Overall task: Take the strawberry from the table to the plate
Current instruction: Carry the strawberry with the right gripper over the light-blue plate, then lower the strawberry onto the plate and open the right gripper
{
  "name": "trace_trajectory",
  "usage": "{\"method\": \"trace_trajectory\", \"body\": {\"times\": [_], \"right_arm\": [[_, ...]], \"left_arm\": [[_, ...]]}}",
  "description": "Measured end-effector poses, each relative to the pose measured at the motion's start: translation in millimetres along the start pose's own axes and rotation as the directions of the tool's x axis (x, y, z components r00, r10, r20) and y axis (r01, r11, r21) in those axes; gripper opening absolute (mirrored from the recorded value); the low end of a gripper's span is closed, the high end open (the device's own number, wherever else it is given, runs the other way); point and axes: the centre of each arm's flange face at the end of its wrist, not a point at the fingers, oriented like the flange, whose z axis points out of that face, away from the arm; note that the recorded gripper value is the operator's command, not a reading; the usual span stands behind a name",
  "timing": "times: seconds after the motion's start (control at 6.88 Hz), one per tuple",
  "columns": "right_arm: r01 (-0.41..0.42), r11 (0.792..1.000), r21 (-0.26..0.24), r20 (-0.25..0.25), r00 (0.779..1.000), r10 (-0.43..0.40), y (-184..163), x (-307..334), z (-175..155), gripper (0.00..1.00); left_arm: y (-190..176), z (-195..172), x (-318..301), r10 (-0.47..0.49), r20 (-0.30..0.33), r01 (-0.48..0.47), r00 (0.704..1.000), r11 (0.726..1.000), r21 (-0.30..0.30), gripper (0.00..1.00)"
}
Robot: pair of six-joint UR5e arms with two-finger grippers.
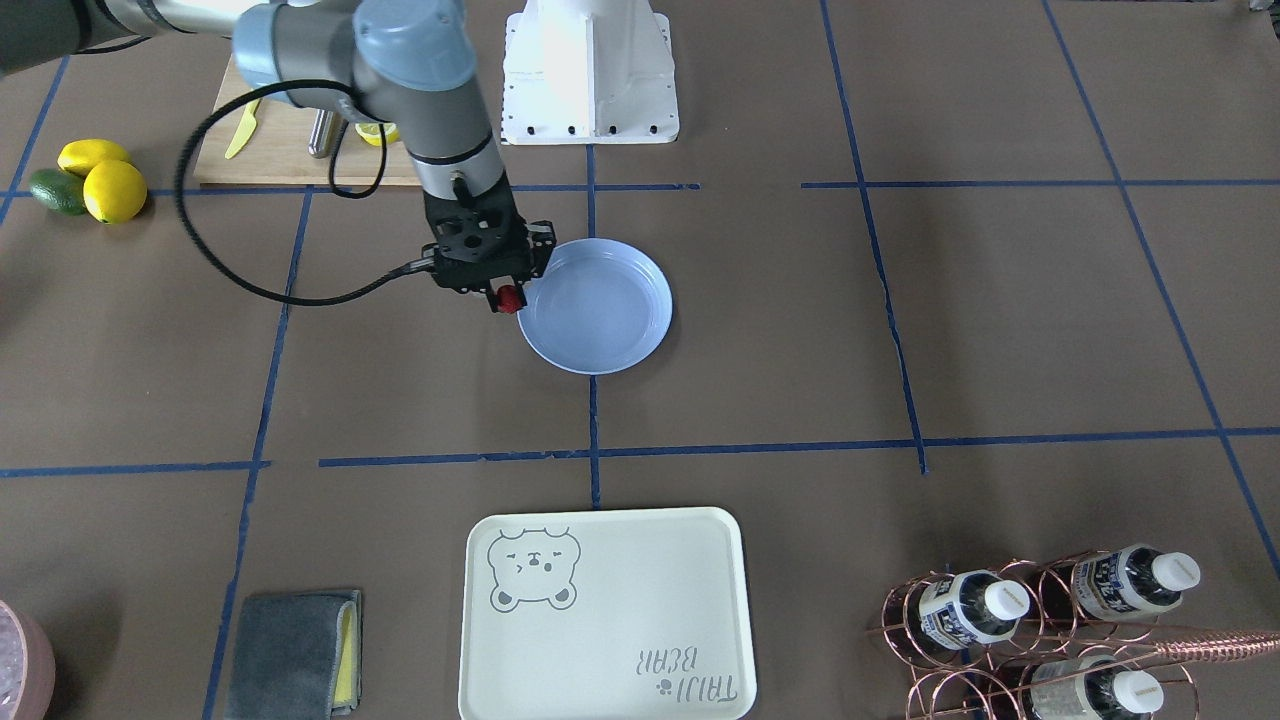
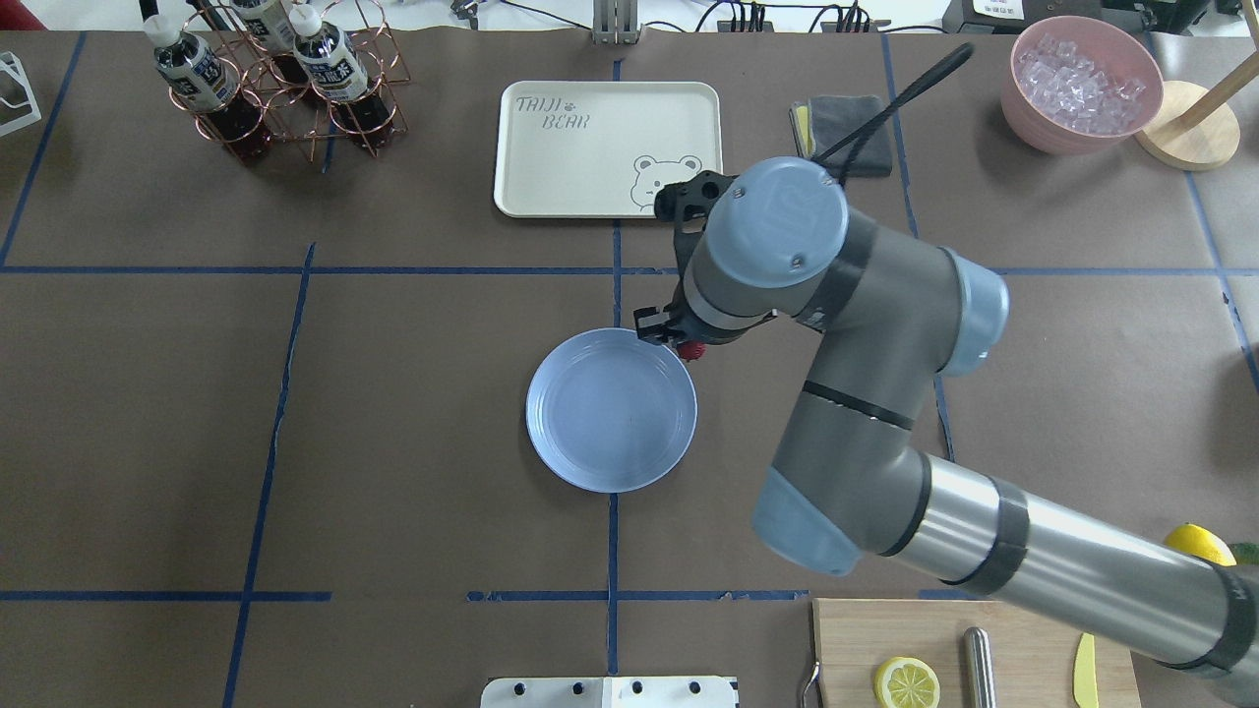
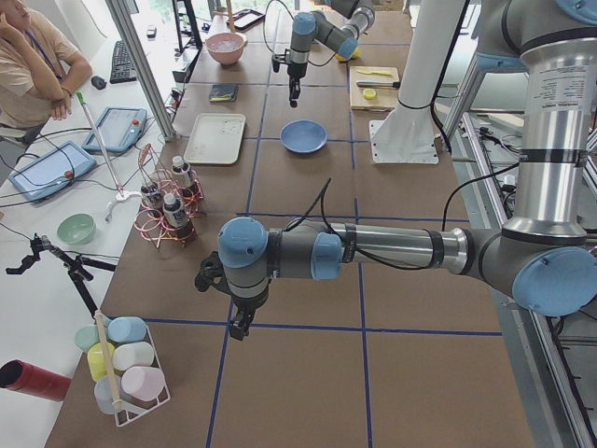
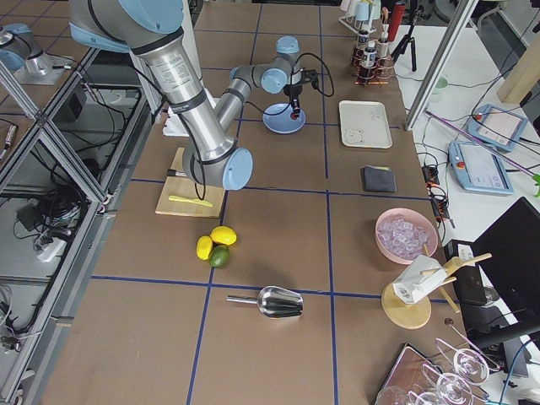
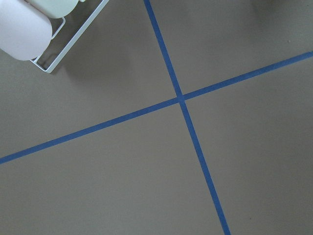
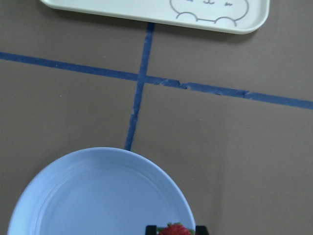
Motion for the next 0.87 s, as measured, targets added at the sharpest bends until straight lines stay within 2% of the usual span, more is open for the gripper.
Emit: {"method": "trace_trajectory", "body": {"times": [0.15, 0.44, 0.58, 0.73, 0.87], "right_arm": [[-0.013, 1.0, 0.005, -0.037, 0.999, 0.013, 7.5, -38.6, 23.7, 0.0], [-0.022, 1.0, -0.002, -0.089, 0.996, 0.021, 23.4, -73.7, 56.8, 0.0], [-0.02, 1.0, -0.008, -0.105, 0.994, 0.019, 29.1, -78.7, 66.6, 0.06], [-0.02, 1.0, -0.013, -0.116, 0.993, 0.018, 31.9, -79.1, 73.0, 0.45], [-0.02, 1.0, -0.015, -0.121, 0.993, 0.018, 33.0, -78.7, 76.0, 0.79]], "left_arm": [[0.2, 0.0, 0.1, 0.0, -0.001, 0.0, 1.0, 1.0, 0.0, 1.0], [-0.4, -0.1, 0.7, 0.001, -0.002, -0.001, 1.0, 1.0, 0.001, 1.0], [-0.4, -0.1, 0.8, 0.002, -0.003, -0.002, 1.0, 1.0, 0.002, 1.0], [-0.3, -0.2, 0.8, 0.002, -0.003, -0.002, 1.0, 1.0, 0.002, 1.0], [-0.6, -0.4, 1.0, 0.003, -0.003, -0.003, 1.0, 1.0, 0.004, 1.0]]}}
